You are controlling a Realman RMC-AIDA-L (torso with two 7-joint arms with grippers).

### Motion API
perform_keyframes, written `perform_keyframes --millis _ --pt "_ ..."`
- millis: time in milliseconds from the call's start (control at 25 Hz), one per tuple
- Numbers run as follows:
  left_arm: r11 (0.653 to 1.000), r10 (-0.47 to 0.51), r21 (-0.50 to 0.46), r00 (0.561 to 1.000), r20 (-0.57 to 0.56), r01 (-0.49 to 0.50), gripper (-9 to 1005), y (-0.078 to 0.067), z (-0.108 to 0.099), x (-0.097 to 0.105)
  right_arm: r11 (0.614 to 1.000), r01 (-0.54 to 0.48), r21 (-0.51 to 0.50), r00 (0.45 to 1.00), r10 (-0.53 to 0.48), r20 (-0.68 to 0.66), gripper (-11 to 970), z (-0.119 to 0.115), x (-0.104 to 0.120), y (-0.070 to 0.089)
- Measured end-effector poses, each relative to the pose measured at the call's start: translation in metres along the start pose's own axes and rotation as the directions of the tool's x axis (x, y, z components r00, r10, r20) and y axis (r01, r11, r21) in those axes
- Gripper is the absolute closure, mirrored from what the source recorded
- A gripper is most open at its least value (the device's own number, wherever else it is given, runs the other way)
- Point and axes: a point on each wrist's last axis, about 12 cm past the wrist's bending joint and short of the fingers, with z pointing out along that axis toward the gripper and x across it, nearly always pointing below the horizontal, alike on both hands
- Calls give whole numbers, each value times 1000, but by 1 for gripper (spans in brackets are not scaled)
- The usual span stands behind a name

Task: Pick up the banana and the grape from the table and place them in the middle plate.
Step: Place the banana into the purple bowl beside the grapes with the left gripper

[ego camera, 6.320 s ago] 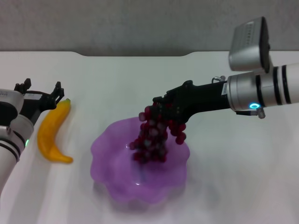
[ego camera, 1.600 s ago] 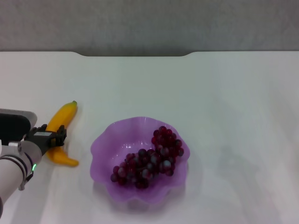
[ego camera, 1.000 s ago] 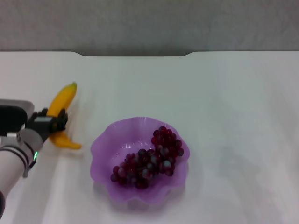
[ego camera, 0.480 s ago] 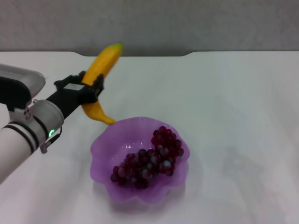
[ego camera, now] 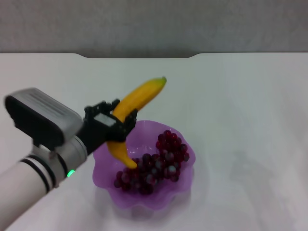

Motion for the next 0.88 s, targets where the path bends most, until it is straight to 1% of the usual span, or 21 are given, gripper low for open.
perform_keyframes --millis 80,240,400,480,600,880 --pt "1000 21 -9 999 -43 -21 511 -4 4 7 1000 0 1 1000 0 0 954 0 0 0" --pt "997 72 14 991 -110 -71 510 -12 7 18 1000 0 -2 1000 0 0 953 0 0 0" --pt "995 92 43 985 -146 -87 509 -19 10 25 1000 0 -2 1000 0 0 953 0 0 0" --pt "991 123 70 979 -165 -113 509 -24 12 27 1000 0 -2 1000 0 0 953 0 0 0" --pt "985 159 96 971 -178 -144 508 -29 14 28 1000 0 -3 1000 0 1 953 1 0 1" --pt "983 171 96 969 -176 -156 506 -32 14 29 1000 0 0 1000 0 -1 953 0 0 0"
